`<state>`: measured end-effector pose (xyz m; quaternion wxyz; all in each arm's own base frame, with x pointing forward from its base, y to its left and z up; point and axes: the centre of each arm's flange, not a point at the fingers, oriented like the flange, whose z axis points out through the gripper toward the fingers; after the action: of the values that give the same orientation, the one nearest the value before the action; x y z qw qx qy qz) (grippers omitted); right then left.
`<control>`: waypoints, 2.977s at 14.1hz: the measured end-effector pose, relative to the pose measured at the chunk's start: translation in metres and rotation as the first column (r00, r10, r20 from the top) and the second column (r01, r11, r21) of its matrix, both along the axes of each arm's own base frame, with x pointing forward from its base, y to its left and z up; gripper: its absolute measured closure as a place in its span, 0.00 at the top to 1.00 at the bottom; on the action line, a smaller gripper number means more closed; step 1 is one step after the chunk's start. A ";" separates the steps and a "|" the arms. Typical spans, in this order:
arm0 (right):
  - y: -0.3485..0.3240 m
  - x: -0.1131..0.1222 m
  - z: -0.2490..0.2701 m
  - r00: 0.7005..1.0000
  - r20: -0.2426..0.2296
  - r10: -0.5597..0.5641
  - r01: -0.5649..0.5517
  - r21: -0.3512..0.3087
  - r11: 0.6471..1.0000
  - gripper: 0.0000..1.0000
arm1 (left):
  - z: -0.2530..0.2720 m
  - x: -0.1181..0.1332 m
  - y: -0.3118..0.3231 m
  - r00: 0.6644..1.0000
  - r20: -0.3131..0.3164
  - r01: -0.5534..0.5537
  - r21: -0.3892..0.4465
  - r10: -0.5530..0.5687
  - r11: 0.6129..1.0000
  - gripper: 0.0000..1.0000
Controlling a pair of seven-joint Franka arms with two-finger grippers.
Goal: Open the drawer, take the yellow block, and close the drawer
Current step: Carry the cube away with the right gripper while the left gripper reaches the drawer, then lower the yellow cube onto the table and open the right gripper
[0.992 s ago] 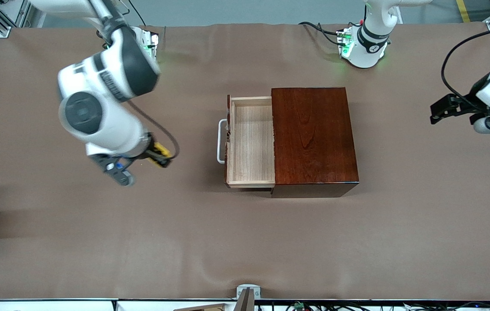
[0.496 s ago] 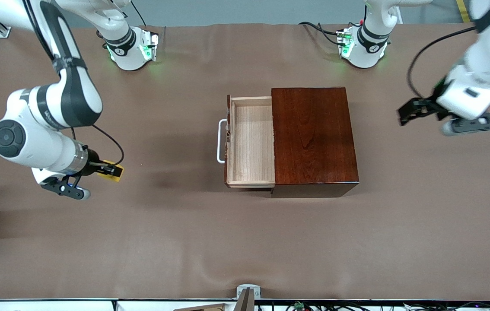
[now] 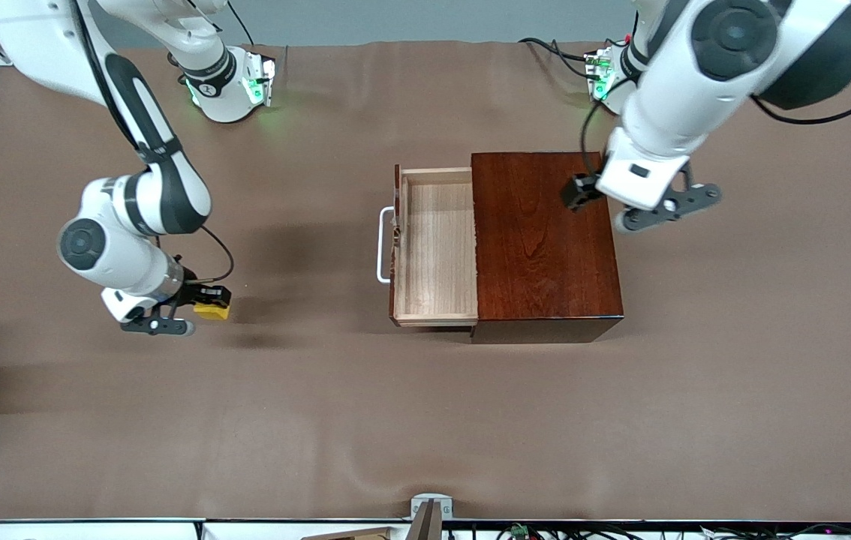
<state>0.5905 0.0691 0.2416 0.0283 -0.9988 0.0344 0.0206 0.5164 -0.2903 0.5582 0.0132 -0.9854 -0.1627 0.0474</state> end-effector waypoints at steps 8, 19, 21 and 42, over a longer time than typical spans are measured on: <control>0.006 0.004 -0.039 1.000 0.000 -0.024 0.024 0.033 0.999 0.56 | -0.041 -0.040 -0.180 0.965 -0.025 -0.262 -0.075 0.261 0.962 1.00; 0.008 0.069 -0.026 0.999 -0.044 -0.025 0.028 0.051 0.998 0.56 | -0.132 -0.037 -0.267 0.710 -0.132 -0.704 -0.167 0.691 0.691 1.00; 0.009 0.070 -0.037 0.998 -0.057 -0.024 0.027 0.051 0.998 0.56 | -0.144 -0.032 -0.271 0.588 -0.170 -0.809 -0.133 0.791 0.573 1.00; -0.002 0.088 -0.002 0.993 -0.053 -0.105 0.108 0.045 0.993 1.00 | -0.230 -0.058 -0.303 0.370 -0.004 -0.928 -0.038 0.929 0.370 1.00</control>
<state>0.6782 0.0669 0.2393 0.0522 -0.9937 0.0879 0.0451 0.4582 -0.5928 0.3277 -0.0335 -0.7248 -0.6869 0.0403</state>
